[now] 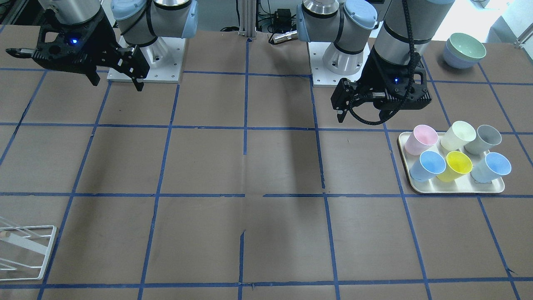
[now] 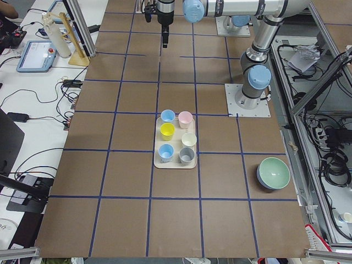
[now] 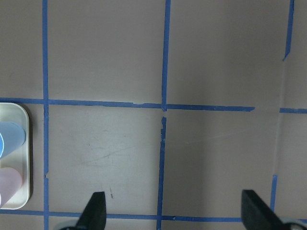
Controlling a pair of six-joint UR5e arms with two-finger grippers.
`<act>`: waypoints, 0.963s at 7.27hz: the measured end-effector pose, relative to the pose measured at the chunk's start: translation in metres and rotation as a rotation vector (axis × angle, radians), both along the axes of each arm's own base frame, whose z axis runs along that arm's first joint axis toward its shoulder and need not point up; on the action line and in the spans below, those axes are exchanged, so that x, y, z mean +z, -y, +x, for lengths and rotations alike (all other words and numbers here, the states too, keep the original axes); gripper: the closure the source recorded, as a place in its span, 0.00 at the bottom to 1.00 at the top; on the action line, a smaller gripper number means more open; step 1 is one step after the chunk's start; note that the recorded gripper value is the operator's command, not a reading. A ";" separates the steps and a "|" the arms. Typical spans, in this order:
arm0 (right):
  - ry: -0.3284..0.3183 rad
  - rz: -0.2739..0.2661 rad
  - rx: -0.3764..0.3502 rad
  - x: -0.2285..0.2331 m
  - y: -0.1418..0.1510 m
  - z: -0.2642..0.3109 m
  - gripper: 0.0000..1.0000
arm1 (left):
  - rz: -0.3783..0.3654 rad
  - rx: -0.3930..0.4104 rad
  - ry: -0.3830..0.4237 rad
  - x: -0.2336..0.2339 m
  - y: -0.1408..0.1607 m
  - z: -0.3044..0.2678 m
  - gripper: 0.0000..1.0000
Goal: Transfer IKEA cup to right arm and place on rack
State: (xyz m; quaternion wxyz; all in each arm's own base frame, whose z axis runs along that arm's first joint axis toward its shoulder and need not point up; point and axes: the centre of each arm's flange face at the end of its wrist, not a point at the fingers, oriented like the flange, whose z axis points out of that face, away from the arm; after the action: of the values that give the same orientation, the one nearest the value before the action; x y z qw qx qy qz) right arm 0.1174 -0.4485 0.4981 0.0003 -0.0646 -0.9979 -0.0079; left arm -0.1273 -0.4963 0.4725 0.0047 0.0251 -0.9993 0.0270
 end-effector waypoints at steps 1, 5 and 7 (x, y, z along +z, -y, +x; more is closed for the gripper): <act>0.000 0.000 0.001 0.000 0.000 0.000 0.00 | 0.000 -0.011 0.001 0.000 0.000 0.001 0.00; 0.000 -0.001 0.004 0.001 -0.002 0.000 0.00 | 0.008 -0.158 0.013 0.001 0.007 0.069 0.00; -0.001 -0.001 0.004 0.001 -0.002 0.000 0.00 | 0.020 -0.225 0.020 -0.002 0.010 0.124 0.00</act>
State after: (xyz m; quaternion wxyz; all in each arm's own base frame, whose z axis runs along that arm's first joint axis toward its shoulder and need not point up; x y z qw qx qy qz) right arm 0.1176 -0.4466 0.4992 0.0008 -0.0625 -0.9980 -0.0074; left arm -0.0032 -0.5059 0.4704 -0.0024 -0.0875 -0.9960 0.0167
